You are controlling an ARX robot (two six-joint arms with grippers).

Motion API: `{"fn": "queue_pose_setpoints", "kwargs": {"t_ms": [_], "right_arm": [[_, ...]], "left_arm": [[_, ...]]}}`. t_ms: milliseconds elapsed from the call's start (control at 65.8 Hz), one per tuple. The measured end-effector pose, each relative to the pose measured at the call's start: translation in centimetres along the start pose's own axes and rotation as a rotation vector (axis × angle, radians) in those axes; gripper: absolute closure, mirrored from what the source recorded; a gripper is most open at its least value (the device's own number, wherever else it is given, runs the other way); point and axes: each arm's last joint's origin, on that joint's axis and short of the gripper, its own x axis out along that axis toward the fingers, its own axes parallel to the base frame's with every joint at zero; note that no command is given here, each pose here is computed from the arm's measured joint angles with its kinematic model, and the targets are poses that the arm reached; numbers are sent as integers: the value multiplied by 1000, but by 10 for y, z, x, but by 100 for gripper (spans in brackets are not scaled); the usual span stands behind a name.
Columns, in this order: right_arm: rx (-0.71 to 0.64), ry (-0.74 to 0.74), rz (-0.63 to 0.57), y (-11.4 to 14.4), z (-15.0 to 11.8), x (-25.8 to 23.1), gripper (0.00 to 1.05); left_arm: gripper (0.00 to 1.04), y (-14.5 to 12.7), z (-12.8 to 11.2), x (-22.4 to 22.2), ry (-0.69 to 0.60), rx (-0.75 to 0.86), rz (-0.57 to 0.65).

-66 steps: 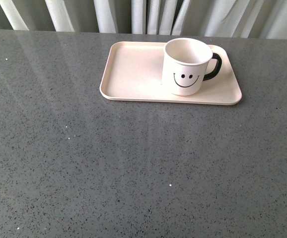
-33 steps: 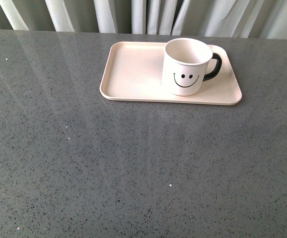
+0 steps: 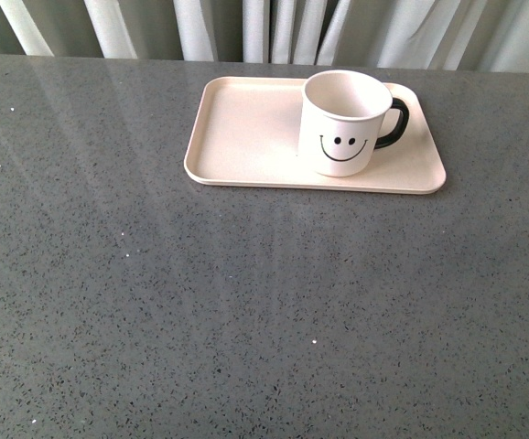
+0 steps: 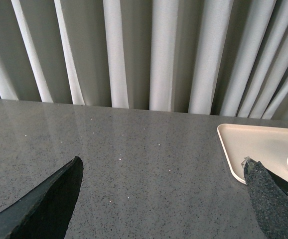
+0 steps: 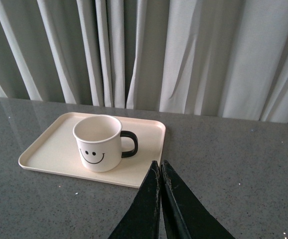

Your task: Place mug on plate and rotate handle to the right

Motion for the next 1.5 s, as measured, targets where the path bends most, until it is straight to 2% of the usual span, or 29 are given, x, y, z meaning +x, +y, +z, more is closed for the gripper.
{"fn": "queue_pose_setpoints", "kwargs": {"t_ms": [1170,1504], "right_arm": [[0,-3,0,0,-1,-34,103],[0,-3,0,0,-1,-34,46]], "left_arm": [[9,0,0,0,0,0,0],[9,0,0,0,0,0,0]]}}
